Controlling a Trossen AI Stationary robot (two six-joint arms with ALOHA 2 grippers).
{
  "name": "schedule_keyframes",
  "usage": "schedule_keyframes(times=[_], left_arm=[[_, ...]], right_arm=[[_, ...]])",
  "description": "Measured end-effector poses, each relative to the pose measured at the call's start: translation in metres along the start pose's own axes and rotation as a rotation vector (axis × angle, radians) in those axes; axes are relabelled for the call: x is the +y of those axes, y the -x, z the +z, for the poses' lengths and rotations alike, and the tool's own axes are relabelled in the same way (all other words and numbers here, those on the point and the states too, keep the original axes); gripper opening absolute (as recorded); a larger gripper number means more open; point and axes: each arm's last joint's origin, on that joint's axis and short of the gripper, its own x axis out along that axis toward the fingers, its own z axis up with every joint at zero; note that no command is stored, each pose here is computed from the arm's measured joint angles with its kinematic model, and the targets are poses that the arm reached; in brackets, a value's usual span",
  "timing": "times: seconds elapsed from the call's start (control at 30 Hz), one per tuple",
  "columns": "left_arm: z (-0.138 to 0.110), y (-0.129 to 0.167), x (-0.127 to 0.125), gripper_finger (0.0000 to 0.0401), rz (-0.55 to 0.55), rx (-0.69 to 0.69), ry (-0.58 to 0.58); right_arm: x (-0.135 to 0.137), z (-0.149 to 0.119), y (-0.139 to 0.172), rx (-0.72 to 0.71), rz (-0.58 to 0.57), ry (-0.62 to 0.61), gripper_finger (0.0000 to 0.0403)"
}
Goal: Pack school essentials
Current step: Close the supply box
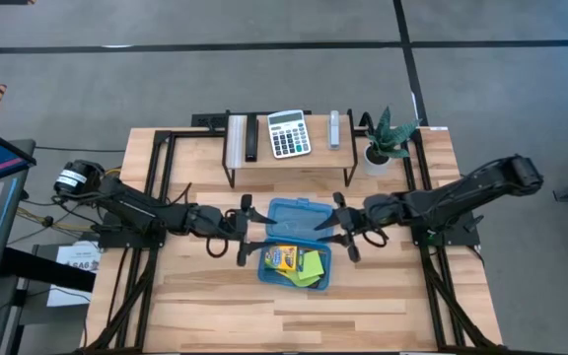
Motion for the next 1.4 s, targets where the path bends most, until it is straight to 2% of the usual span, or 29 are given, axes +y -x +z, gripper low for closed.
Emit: schedule_keyframes(times=[0.17,0.3,0.4,0.53,0.63,0.9,1.03,1.4], left_arm=[[0.003,0.015,0.007,0.0251,0.015,-0.011,-0.011],[0.011,0.042,0.013,0.0251,0.036,-0.009,0.000],[0.018,0.066,0.014,0.0251,0.042,-0.077,0.013],[0.009,0.088,0.016,0.0251,0.061,-0.125,0.018],[-0.006,0.098,0.019,0.0251,0.121,-0.116,0.047],[-0.038,0.101,0.029,0.0251,0.291,-0.021,0.136],[-0.044,0.099,0.031,0.0251,0.310,0.020,0.170],[-0.050,0.094,0.031,0.0251,0.344,0.066,0.163]], right_arm=[[0.000,0.000,0.009,-0.016,0.002,-0.013,0.0141],[0.000,-0.015,0.017,-0.044,0.004,-0.045,0.0128],[-0.003,-0.029,0.025,-0.063,-0.014,-0.080,0.0122],[-0.006,-0.044,0.035,-0.104,-0.081,-0.105,0.0119],[-0.009,-0.049,0.038,-0.146,-0.096,-0.112,0.0118],[-0.021,-0.060,0.030,-0.085,-0.156,-0.128,0.0118],[-0.028,-0.069,0.022,-0.032,-0.188,-0.163,0.0118],[-0.039,-0.081,0.014,0.035,-0.239,-0.189,0.0118]])
